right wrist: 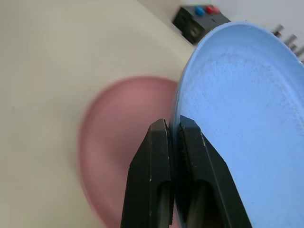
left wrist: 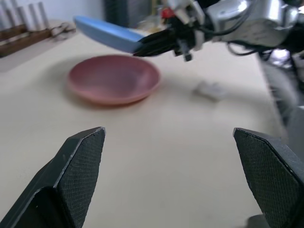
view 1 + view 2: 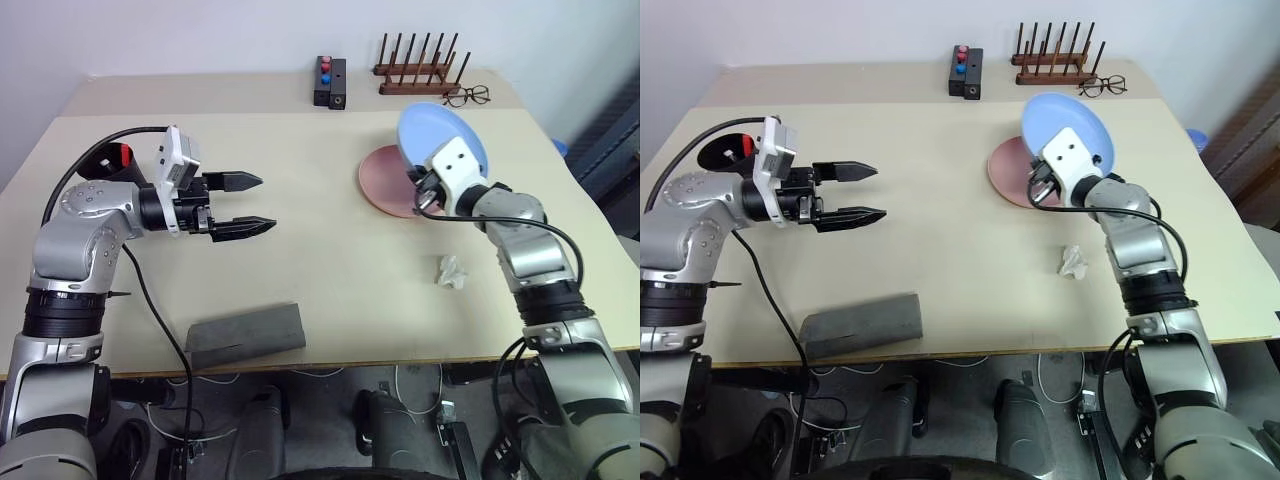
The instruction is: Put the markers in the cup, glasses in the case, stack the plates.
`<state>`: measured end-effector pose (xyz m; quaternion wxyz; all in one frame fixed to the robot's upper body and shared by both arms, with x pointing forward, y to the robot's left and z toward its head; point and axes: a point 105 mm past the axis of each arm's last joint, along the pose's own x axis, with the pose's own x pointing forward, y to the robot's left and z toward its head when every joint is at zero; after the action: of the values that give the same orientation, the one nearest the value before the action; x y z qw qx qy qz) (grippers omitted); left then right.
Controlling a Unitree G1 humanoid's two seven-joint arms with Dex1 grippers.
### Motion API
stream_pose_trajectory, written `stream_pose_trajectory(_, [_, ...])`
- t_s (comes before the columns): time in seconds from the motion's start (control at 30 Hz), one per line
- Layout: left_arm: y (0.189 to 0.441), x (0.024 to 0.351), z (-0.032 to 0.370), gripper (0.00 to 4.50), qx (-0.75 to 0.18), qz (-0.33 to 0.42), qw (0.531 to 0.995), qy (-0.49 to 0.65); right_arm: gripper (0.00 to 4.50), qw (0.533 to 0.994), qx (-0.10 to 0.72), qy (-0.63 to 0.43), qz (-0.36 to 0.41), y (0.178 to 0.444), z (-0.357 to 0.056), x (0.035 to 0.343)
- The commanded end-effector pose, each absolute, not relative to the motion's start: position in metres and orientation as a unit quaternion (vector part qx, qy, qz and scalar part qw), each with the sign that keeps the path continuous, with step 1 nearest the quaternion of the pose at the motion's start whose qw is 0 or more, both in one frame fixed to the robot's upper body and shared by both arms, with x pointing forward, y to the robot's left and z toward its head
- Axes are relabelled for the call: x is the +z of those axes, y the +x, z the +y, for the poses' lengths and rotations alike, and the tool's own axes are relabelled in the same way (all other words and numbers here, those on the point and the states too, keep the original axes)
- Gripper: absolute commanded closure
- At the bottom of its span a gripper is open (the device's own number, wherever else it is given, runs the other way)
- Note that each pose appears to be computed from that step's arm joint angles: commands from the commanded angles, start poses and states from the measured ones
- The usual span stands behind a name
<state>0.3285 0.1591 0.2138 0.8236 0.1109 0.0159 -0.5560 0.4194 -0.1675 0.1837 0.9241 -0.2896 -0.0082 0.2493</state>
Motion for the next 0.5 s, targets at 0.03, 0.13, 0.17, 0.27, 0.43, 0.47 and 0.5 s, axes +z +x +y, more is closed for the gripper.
stream_pose_trajectory(0.03, [0.322,0.221,0.157,0.0,-0.553,-0.006,0.825,0.119,4.47,0.915,0.263,-0.304,-0.032,0.421,-0.159,0.192])
stream_pose_trajectory(0.13, [0.319,0.221,0.157,0.0,-0.552,-0.006,0.827,0.111,4.47,0.907,0.277,-0.316,-0.018,0.421,-0.155,0.179])
stream_pose_trajectory(0.17, [0.319,0.221,0.156,0.0,-0.551,-0.005,0.828,0.109,4.47,0.906,0.282,-0.315,-0.012,0.42,-0.154,0.176])
stream_pose_trajectory(0.27, [0.316,0.22,0.156,0.0,-0.553,-0.004,0.826,0.106,4.47,0.888,0.313,-0.335,0.007,0.412,-0.147,0.161])
stream_pose_trajectory(0.43, [0.317,0.223,0.155,0.0,-0.555,-0.007,0.826,0.103,4.18,0.896,0.334,-0.294,0.008,0.41,-0.144,0.167])
stream_pose_trajectory(0.47, [0.317,0.223,0.155,0.0,-0.555,-0.008,0.825,0.103,3.83,0.899,0.344,-0.272,0.007,0.409,-0.143,0.172])
stream_pose_trajectory(0.5, [0.318,0.223,0.155,0.0,-0.555,-0.008,0.825,0.103,3.59,0.899,0.351,-0.261,0.007,0.408,-0.142,0.175])
